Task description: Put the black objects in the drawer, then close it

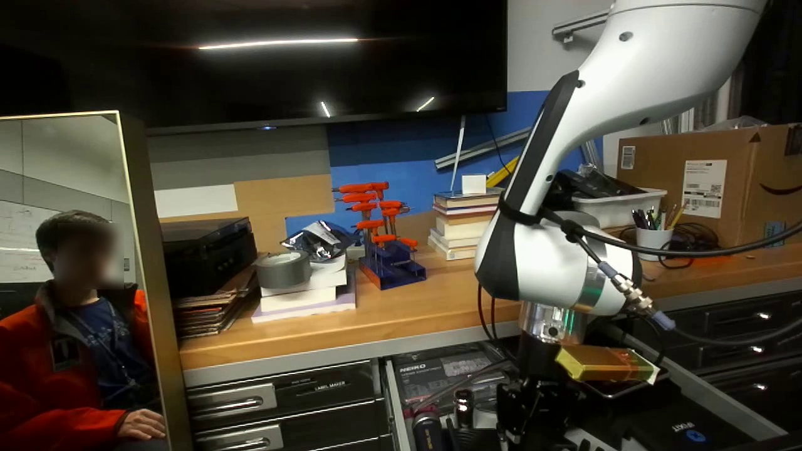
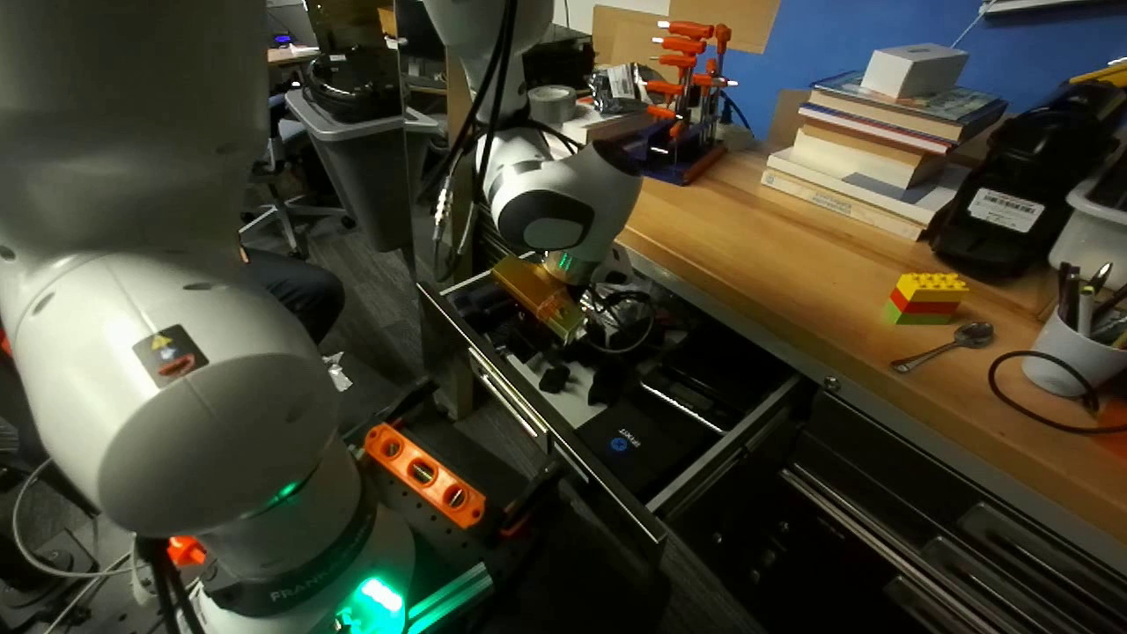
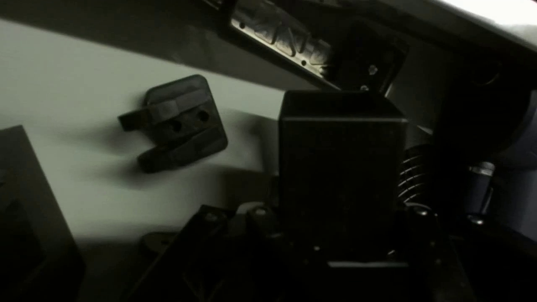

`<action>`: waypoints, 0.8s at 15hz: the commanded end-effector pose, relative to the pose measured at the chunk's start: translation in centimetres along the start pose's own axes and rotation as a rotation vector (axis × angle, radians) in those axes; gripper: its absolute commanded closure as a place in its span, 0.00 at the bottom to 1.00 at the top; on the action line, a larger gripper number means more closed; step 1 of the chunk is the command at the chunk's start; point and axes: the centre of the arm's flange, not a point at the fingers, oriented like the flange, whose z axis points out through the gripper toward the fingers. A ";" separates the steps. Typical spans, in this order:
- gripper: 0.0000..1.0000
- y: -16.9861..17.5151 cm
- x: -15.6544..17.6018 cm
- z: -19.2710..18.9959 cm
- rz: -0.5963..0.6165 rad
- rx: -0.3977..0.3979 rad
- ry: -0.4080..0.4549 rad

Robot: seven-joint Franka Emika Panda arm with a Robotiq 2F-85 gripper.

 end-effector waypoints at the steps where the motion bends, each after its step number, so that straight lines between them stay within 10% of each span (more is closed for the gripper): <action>1: 0.73 0.3 -0.3 0.7 -0.053 -0.004 0.021; 7: 0.73 0.7 -0.1 0.5 -0.080 0.011 0.019; 8: 0.23 0.6 0.1 0.3 -0.061 0.013 0.020; 12: 0.01 -0.3 0.9 0.1 -0.013 0.009 0.038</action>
